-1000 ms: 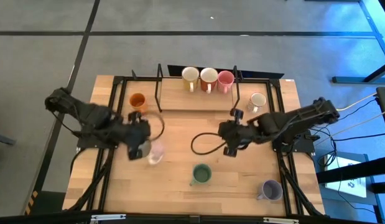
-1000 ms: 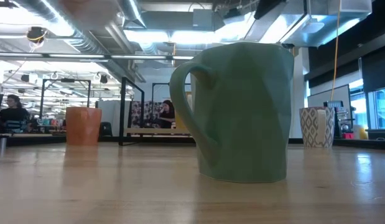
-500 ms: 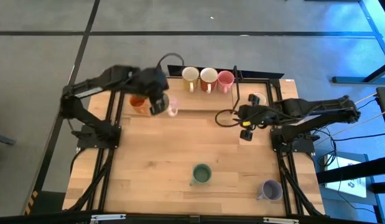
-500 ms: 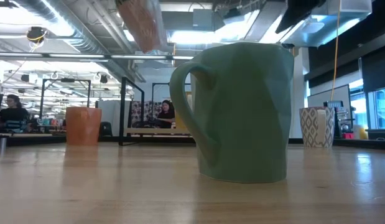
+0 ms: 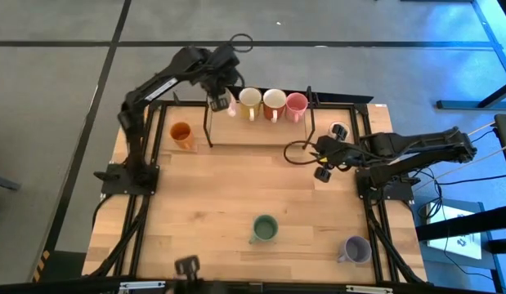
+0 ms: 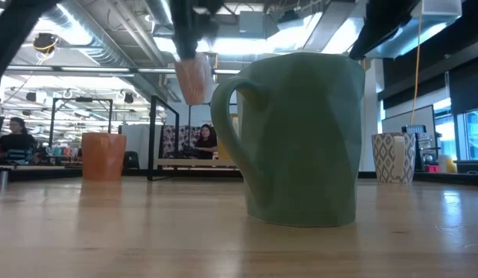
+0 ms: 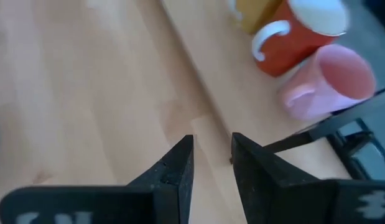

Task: Place coffee mugs
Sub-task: Put the orange patterned mug on the shelf

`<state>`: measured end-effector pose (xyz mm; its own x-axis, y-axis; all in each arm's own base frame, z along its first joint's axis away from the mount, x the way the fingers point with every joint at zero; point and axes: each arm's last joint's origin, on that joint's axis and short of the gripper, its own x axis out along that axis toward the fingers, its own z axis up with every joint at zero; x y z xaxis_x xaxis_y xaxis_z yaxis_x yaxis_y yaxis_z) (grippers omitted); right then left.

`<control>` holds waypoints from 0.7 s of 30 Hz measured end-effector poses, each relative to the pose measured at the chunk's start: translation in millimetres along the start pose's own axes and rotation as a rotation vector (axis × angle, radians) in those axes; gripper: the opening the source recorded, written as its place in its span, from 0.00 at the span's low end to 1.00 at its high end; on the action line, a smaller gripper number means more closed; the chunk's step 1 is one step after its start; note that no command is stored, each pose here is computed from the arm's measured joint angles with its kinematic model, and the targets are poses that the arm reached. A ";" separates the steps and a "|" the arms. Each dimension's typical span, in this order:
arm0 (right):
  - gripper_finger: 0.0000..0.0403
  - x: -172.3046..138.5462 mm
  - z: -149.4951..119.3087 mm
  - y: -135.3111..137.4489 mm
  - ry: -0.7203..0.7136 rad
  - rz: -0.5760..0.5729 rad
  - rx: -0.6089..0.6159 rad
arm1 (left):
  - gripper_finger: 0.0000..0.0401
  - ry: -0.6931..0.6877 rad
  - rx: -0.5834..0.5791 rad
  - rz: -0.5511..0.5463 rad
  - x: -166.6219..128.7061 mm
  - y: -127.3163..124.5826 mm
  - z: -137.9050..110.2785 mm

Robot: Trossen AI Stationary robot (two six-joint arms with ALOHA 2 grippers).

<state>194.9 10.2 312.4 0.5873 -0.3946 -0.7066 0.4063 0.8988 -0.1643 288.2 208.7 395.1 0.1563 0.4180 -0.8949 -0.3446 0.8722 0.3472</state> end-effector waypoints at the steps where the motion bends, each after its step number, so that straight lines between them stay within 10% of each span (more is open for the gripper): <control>1: 0.24 1.6 -0.3 -1.2 0.000 -0.011 0.008 | 0.05 0.008 0.014 0.006 7.7 4.8 4.6; 21: 0.24 25.7 -12.0 -15.2 0.101 0.029 0.072 | 0.05 0.125 0.123 -0.143 95.8 19.9 27.8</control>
<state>195.4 -11.4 288.4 0.5278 -0.3442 -0.7765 0.4413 0.8923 -0.0956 322.1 273.1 324.1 0.0764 0.2601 -0.9626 -0.2102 0.9479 0.2394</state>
